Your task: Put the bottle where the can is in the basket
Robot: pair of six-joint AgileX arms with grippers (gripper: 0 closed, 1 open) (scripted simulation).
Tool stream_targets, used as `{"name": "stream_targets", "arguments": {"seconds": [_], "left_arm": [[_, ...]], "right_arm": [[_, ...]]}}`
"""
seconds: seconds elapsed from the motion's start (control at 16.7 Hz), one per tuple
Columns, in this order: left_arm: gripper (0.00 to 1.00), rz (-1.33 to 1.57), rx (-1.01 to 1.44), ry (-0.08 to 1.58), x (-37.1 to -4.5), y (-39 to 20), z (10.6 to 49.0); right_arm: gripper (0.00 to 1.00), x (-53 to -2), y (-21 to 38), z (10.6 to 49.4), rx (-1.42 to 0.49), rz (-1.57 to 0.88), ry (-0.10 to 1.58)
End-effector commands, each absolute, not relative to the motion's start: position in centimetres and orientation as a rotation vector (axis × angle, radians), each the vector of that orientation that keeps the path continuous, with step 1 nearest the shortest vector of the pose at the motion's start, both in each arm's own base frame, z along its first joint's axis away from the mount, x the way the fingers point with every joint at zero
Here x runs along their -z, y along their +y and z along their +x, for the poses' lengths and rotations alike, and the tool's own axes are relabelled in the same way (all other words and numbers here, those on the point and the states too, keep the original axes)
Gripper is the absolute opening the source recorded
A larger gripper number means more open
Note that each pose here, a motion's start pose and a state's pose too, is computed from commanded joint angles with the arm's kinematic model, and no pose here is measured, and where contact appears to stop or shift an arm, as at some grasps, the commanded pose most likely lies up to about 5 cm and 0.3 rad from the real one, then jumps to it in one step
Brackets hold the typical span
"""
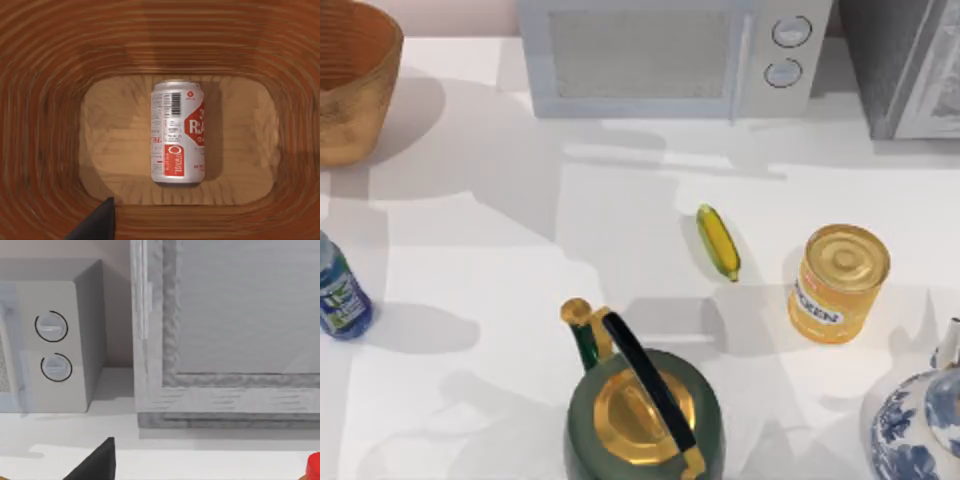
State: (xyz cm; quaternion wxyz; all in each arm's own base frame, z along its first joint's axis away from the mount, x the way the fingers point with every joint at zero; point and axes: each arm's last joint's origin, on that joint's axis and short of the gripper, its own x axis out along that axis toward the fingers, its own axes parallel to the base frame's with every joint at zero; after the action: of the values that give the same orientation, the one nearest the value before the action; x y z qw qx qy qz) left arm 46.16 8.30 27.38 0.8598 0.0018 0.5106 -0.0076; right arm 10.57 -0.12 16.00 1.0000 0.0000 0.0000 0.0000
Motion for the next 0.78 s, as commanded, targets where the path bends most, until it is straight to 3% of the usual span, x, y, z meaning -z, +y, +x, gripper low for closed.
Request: {"name": "stream_targets", "arguments": {"seconds": [0.42, 0.78], "left_arm": [[1.0, -0.027, 0.047, 1.251, -19.4, 10.6, 51.1], [1.0, -0.03, 0.049, 1.267, -18.6, 10.8, 51.4]], "right_arm": [[1.0, -16.0, -0.1, 10.6, 0.0, 0.0, 0.0], [1.0, -16.0, -0.1, 10.6, 0.0, 0.0, 0.0]]}}
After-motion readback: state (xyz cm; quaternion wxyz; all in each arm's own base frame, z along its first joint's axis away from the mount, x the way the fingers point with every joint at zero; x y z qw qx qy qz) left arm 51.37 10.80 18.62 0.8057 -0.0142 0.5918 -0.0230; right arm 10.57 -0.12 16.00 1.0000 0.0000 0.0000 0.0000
